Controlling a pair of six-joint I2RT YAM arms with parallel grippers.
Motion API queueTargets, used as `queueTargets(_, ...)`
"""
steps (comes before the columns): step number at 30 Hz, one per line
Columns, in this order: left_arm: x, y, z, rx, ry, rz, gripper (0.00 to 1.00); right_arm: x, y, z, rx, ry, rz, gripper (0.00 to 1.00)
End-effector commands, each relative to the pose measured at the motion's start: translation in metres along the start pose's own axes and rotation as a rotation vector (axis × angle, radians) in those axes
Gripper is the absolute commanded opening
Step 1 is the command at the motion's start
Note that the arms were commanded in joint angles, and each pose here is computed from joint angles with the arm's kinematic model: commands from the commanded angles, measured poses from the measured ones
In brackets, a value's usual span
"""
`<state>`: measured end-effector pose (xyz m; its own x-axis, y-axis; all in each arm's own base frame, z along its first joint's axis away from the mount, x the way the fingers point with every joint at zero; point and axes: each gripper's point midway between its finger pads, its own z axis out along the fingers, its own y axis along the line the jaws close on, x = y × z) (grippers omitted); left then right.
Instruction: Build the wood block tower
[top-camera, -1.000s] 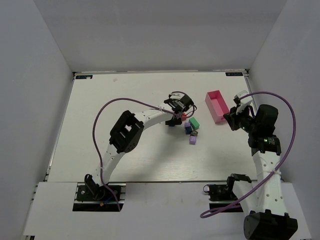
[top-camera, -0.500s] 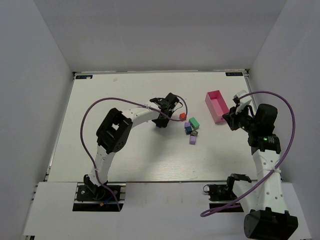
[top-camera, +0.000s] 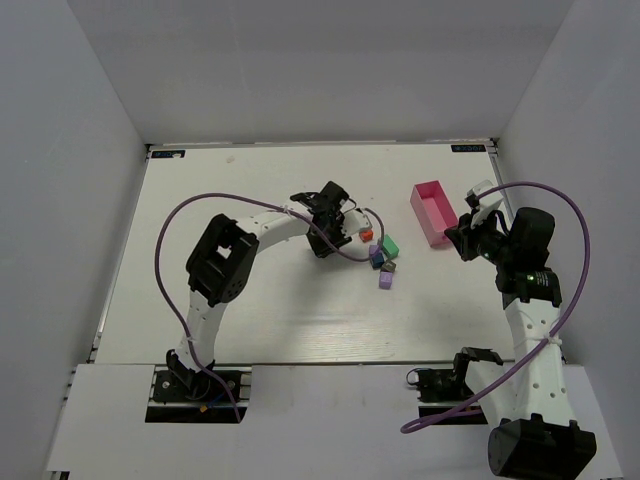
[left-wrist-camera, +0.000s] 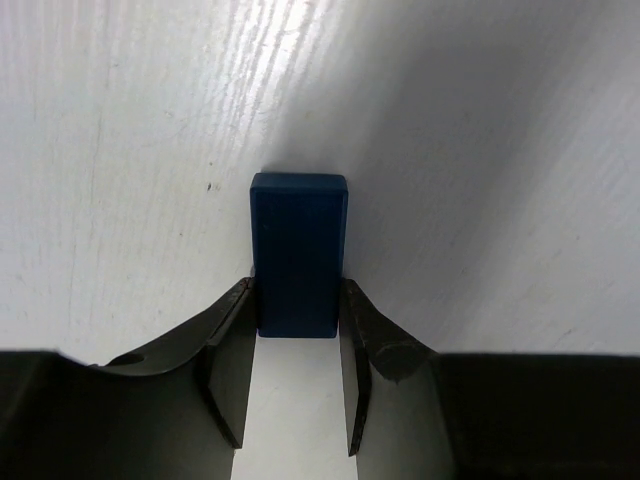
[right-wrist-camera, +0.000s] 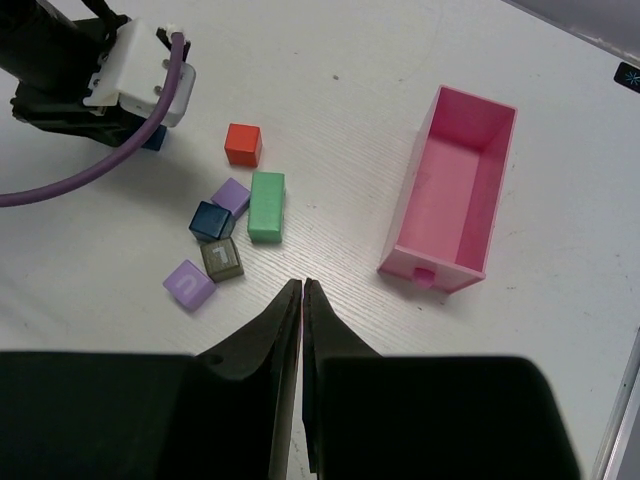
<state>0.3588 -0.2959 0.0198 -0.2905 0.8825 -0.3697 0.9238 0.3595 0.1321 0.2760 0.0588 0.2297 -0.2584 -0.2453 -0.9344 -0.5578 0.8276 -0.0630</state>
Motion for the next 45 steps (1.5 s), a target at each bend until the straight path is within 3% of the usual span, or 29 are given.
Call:
queueTargets(1, -0.008, 0.004, -0.017, 0.08, -0.057, 0.135, 0.02, -0.002, 0.001, 0.002, -0.013, -0.02, -0.027, 0.1)
queueTargets(11, -0.028, 0.019, -0.025, 0.263, -0.197, 0.275, 0.04, -0.002, 0.002, 0.002, -0.027, -0.025, -0.051, 0.11)
queueTargets(16, -0.019, 0.02, -0.007, 0.308, -0.176, 0.346, 0.04, -0.001, 0.002, 0.003, -0.031, -0.025, -0.056, 0.12)
queueTargets(27, -0.005, 0.029, -0.008, 0.247, -0.132, 0.428, 0.04, 0.001, 0.007, 0.003, -0.051, -0.028, -0.06, 0.14)
queueTargets(33, -0.003, 0.029, -0.006, 0.231, -0.11, 0.438, 0.18, 0.001, 0.007, 0.002, -0.052, -0.026, -0.064, 0.19)
queueTargets(34, 0.0, 0.027, -0.004, 0.238, -0.104, 0.436, 0.25, 0.001, 0.007, 0.002, -0.053, -0.026, -0.062, 0.19)
queueTargets(39, 0.001, 0.028, 0.0, 0.233, -0.095, 0.419, 0.32, 0.001, 0.007, 0.003, -0.054, -0.026, -0.066, 0.22)
queueTargets(42, 0.001, 0.028, 0.0, 0.233, -0.095, 0.419, 0.45, 0.001, 0.006, 0.002, -0.049, -0.026, -0.066, 0.22)
queueTargets(43, 0.0, 0.029, 0.0, 0.226, -0.1, 0.412, 0.45, 0.002, 0.006, 0.002, -0.052, -0.025, -0.066, 0.22)
queueTargets(45, 0.001, 0.03, 0.0, 0.219, -0.091, 0.403, 0.61, 0.002, 0.007, 0.003, -0.054, -0.024, -0.065, 0.22)
